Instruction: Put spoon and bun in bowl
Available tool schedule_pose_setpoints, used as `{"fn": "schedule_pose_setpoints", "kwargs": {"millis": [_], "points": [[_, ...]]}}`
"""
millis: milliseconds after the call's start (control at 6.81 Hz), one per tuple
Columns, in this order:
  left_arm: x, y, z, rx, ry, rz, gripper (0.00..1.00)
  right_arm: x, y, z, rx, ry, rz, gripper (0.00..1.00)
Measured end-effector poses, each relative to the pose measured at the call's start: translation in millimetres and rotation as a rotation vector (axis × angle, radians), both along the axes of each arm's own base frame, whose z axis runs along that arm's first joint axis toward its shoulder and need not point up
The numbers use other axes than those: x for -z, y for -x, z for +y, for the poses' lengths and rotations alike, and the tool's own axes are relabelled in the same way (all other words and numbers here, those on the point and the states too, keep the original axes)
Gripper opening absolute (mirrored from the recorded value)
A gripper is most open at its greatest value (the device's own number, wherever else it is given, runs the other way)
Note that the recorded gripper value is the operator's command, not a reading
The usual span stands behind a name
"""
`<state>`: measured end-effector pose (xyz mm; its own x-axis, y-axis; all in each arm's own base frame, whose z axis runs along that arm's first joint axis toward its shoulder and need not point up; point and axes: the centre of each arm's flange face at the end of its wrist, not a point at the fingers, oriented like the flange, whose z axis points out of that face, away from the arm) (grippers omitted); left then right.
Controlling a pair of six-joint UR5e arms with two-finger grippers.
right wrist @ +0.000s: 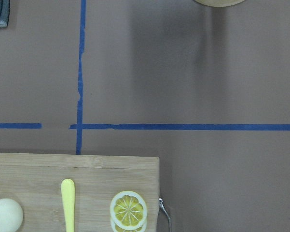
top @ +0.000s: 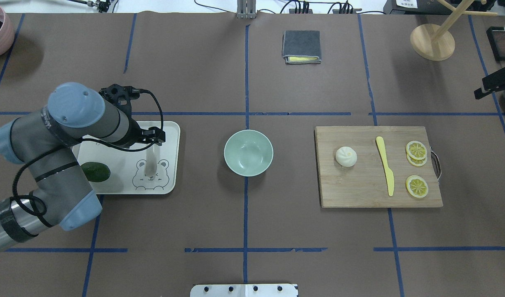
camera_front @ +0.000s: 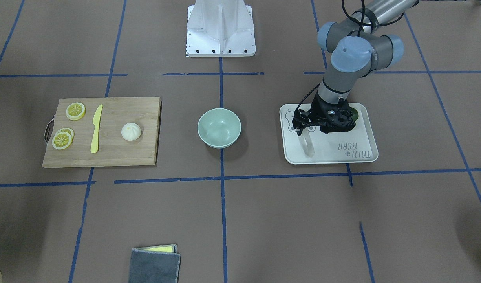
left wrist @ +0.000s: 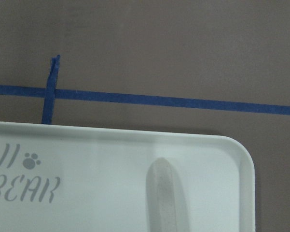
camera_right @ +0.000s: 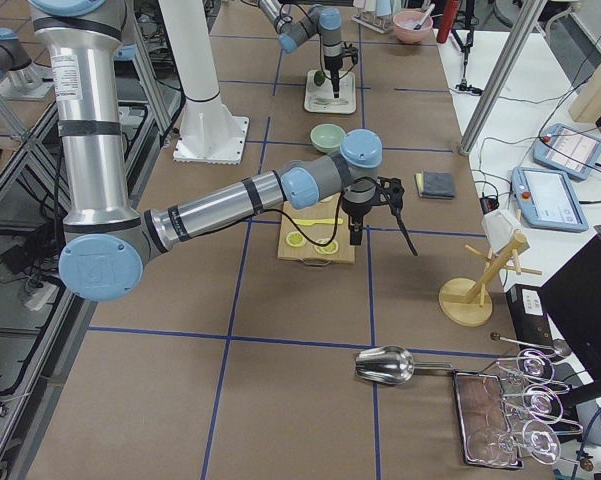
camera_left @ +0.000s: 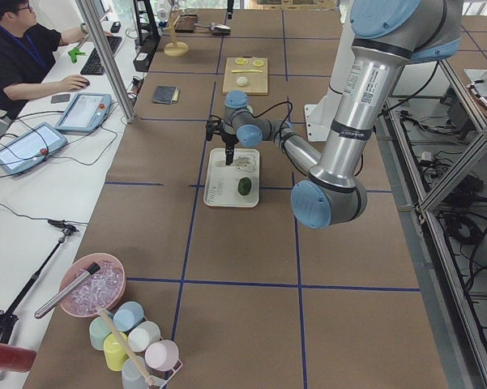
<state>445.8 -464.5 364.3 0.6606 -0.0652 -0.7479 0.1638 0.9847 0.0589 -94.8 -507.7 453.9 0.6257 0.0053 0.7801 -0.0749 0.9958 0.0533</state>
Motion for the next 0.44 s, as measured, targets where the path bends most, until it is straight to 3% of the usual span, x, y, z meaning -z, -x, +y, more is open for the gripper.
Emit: {"fn": "schedule_pose_setpoints", "kwargs": {"millis": [440], "points": [[-13, -14, 3, -0.012, 0.011, -0.026, 0.83, 23, 69, 10, -0.032, 0.003, -0.024, 1.0]]}}
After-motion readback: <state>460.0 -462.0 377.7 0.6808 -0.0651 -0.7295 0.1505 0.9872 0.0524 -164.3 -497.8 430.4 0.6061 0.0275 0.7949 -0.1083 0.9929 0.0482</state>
